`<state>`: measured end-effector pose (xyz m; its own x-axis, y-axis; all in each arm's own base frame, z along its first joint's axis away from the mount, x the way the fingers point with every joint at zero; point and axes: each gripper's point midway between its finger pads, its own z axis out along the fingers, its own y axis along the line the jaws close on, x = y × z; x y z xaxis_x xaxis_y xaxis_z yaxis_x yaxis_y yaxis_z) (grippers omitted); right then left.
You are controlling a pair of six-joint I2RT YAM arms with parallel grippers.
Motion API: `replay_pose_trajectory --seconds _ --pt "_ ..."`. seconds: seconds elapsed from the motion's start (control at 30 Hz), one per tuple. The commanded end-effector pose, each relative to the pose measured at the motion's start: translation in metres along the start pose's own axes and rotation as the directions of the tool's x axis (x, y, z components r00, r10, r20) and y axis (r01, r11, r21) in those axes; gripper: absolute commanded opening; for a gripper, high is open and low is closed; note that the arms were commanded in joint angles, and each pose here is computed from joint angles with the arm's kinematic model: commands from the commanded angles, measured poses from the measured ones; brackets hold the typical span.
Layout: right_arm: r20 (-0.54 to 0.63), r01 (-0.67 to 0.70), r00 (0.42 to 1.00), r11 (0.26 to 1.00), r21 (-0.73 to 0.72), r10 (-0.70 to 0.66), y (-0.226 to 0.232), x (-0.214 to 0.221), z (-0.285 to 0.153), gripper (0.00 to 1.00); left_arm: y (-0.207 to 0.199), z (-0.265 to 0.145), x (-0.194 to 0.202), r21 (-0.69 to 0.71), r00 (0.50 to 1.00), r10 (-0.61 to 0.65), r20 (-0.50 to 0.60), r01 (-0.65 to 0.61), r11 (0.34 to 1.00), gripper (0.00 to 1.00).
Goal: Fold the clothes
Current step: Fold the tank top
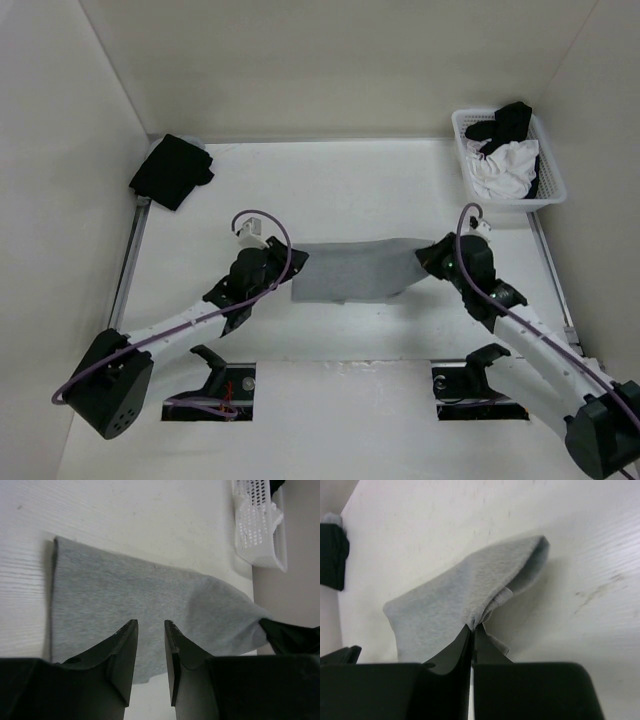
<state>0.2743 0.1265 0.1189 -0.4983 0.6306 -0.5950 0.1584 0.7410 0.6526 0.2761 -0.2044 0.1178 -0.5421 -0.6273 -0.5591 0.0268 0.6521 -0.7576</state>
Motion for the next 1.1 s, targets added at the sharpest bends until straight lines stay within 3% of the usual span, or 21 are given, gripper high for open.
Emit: replay_pose_trajectory --seconds 0.0,0.2,0.33,0.5,0.67,0.7,0.8,0.9,1.0,1.07 --pt "0.069 0.173 0.981 0.976 0.128 -0.183 0.005 -0.038 -0.021 0.0 -0.048 0.002 -0.021 0.134 0.997 -0.03 0.065 0.021 0.991 0.26" --pt "0.011 0.383 0.923 0.922 0.053 -0.384 0.076 -0.024 -0.018 0.0 -0.051 -0.004 -0.022 0.147 0.997 -0.054 0.063 0.044 0.988 0.26" --pt "-0.065 0.478 0.875 0.878 -0.036 -0.48 0.126 0.02 -0.008 0.0 -0.038 -0.012 -0.028 0.125 0.994 -0.075 0.083 0.064 0.99 0.26" --pt "-0.186 0.567 0.802 0.821 -0.062 -0.568 0.147 0.083 0.015 0.01 -0.022 -0.023 -0.042 0.108 0.988 -0.097 0.121 0.084 0.991 0.26" --pt "-0.249 0.608 0.742 0.781 -0.141 -0.623 0.175 0.147 0.024 0.17 -0.007 -0.033 -0.059 0.083 0.978 -0.116 0.174 0.102 0.991 0.27" --pt "-0.242 0.602 0.742 0.78 -0.172 -0.626 0.185 0.156 0.02 0.19 -0.005 -0.034 -0.062 0.078 0.976 -0.117 0.185 0.104 0.991 0.27" --pt "-0.22 0.585 0.744 0.775 -0.239 -0.63 0.206 0.163 0.008 0.41 -0.008 -0.032 -0.07 0.076 0.973 -0.117 0.199 0.103 0.992 0.27" --pt "-0.19 0.555 0.773 0.791 -0.257 -0.605 0.204 0.148 -0.008 0.49 -0.018 -0.026 -0.068 0.088 0.977 -0.11 0.185 0.095 0.992 0.27" --pt "-0.153 0.488 0.834 0.837 -0.247 -0.531 0.184 0.121 -0.013 0.5 -0.03 -0.018 -0.057 0.105 0.984 -0.094 0.15 0.079 0.991 0.27" --pt "-0.147 0.434 0.869 0.869 -0.237 -0.473 0.163 0.111 -0.011 0.38 -0.037 -0.011 -0.045 0.117 0.99 -0.079 0.114 0.066 0.991 0.27"
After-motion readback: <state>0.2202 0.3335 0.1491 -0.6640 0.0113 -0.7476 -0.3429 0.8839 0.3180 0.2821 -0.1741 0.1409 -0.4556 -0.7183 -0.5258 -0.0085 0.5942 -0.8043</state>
